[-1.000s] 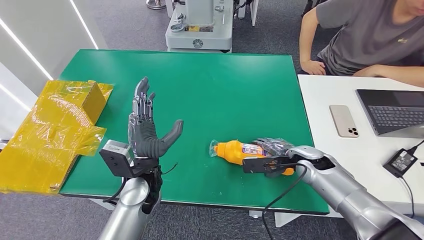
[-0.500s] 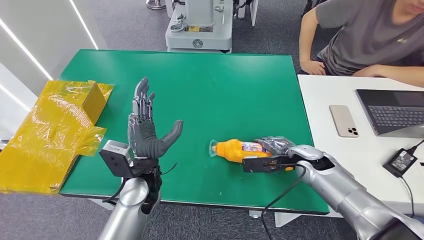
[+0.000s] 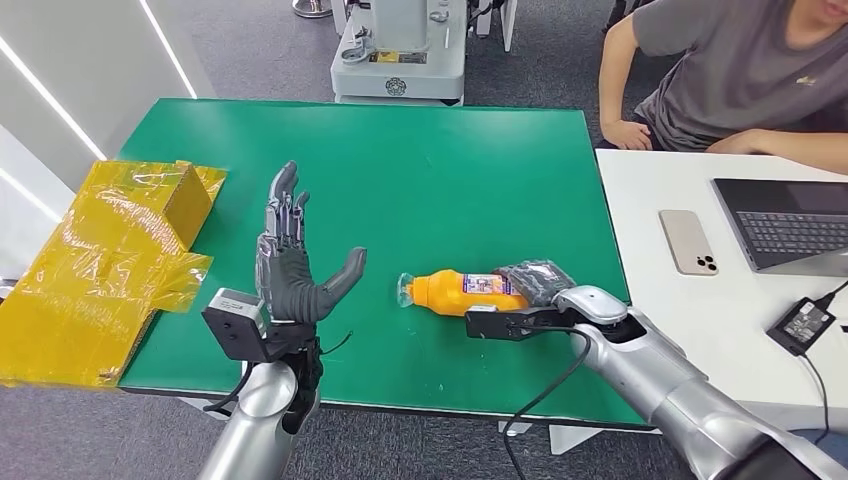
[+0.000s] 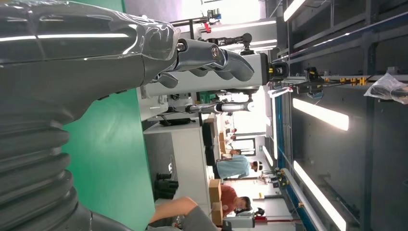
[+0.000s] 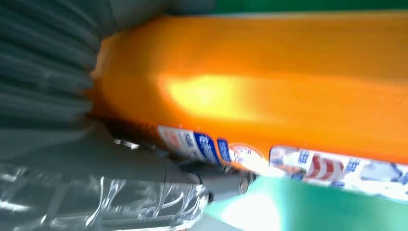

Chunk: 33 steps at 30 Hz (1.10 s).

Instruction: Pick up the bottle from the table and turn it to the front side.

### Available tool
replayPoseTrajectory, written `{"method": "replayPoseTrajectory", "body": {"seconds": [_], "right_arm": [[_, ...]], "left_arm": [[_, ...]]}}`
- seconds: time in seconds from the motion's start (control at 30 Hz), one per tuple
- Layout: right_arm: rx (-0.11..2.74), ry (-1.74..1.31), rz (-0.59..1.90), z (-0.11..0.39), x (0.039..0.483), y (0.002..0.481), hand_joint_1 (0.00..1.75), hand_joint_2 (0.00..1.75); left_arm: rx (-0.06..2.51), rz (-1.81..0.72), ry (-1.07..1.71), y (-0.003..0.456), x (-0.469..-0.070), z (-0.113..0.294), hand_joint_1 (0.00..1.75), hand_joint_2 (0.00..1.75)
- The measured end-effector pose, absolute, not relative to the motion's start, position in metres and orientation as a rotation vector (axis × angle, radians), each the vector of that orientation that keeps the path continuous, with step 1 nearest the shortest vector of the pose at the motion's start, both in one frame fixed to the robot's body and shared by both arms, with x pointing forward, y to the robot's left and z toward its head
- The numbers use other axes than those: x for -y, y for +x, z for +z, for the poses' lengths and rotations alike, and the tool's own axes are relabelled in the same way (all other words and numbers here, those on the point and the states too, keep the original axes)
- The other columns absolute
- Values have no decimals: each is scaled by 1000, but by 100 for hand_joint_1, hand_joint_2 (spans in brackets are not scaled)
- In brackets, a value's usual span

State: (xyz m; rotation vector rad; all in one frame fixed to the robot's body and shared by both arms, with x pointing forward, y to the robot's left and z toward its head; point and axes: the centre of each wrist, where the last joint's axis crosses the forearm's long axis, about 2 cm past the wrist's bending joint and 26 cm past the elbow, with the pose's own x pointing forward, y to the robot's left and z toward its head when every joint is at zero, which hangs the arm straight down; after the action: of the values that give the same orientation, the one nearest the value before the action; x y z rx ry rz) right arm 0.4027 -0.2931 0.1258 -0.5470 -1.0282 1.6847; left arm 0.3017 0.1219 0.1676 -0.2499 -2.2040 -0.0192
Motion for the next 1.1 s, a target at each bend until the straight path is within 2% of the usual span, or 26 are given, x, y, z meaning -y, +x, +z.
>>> {"method": "replayPoseTrajectory", "body": {"seconds": [0.23, 0.5, 0.83, 1.1], "right_arm": [[1097, -580, 1647, 123, 285, 401, 175, 175], [1282, -696, 1478, 130, 264, 402, 175, 175], [1919, -952, 956, 141, 205, 374, 175, 175], [2228, -907, 816, 150, 177, 352, 175, 175]], "left_arm": [[2201, -6, -243, 302, -123, 167, 0, 175], [2193, 15, -219, 297, -124, 163, 0, 175], [2202, 120, -186, 292, -125, 158, 0, 175], [2187, 191, -192, 290, -126, 155, 0, 175]]}}
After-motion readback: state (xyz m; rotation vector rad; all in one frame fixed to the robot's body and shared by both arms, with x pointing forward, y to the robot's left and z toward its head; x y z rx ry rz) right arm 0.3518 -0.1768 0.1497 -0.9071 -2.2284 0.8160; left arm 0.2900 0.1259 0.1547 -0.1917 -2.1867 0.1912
